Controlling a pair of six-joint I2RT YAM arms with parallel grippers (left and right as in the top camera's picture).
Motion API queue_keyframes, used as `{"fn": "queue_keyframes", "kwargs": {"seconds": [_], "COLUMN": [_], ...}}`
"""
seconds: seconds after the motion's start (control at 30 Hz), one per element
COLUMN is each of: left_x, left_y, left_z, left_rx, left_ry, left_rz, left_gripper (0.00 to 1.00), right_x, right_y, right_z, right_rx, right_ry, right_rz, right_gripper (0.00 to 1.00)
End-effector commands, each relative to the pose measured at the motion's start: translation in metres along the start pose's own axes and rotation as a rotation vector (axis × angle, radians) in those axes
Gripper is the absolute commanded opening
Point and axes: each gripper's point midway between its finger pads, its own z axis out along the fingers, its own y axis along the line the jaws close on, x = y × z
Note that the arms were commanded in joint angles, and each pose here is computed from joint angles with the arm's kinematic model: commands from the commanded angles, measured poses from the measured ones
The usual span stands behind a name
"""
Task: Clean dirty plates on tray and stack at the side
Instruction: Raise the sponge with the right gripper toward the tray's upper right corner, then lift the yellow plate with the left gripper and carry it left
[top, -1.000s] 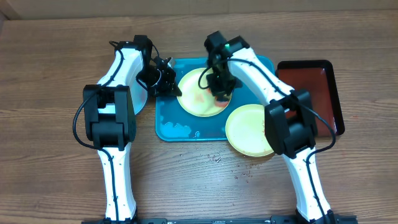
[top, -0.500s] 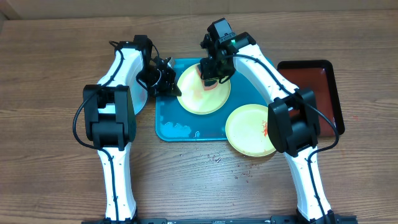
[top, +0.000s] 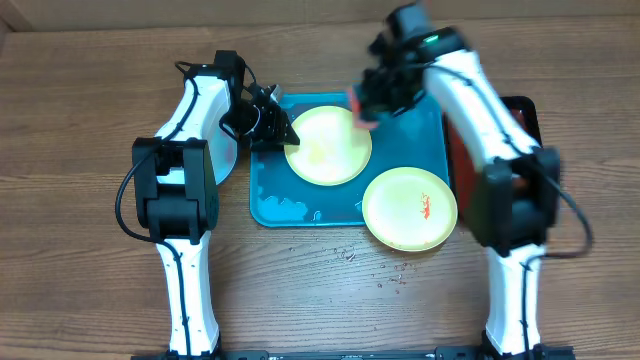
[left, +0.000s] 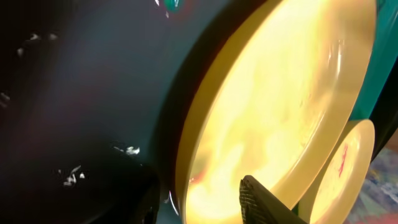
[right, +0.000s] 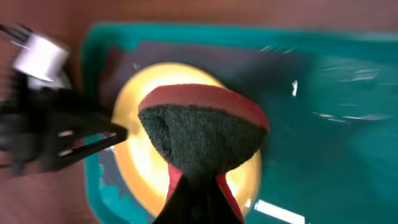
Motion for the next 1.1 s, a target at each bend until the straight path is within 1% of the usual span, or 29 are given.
{"fn": "queue_keyframes", "kwargs": {"seconds": [0.0,0.07,0.17,0.2,0.23,0.3,0.5,0.63,0.73,0.87,1.07], "left_x": [0.012,0.014,0.016,0.016,0.016,0.017,0.013,0.001,-0.014,-0.027,-0.019], "left_y": [0.033,0.037,0.04,0.041,0.041,0.042,0.043,0.032,0.014,-0.014,-0.042], "left_z": [0.032,0.035,0.039,0.04,0.041,0.042,0.039,0.01,-0.032,-0.101,-0.185], "left_rx": [-0.158,-0.217,-0.298,-0.316,-0.333,-0.355,-0.373,-0.372,-0.403,-0.519,-0.758], "left_ry": [0.061,0.068,0.078,0.08,0.082,0.084,0.066,0.014,-0.077,-0.241,-0.453], "left_rz": [-0.012,0.004,0.031,0.037,0.043,0.047,0.025,0.027,0.054,0.114,0.115], "left_gripper": [0.41,0.36,0.34,0.3,0.23,0.04,0.04,0.04,0.04,0.04,0.04], "right_x": [-0.022,-0.023,-0.02,-0.019,-0.018,-0.017,-0.013,-0.009,-0.006,-0.003,-0.003], "right_y": [0.008,-0.005,-0.021,-0.025,-0.027,-0.03,-0.032,-0.034,-0.039,-0.041,-0.041], "right_z": [-0.082,-0.092,-0.099,-0.099,-0.1,-0.101,-0.101,-0.1,-0.1,-0.1,-0.1], "right_rx": [-0.022,-0.012,0.002,0.006,0.008,0.016,0.02,0.03,0.059,0.073,0.073], "right_ry": [-0.162,-0.172,-0.161,-0.155,-0.151,-0.148,-0.134,-0.118,-0.11,-0.099,-0.1], "right_rz": [-0.006,0.022,0.064,0.073,0.081,0.088,0.096,0.104,0.112,0.119,0.118], "right_gripper": [0.04,0.04,0.04,0.04,0.04,0.04,0.04,0.04,0.04,0.04,0.04]}}
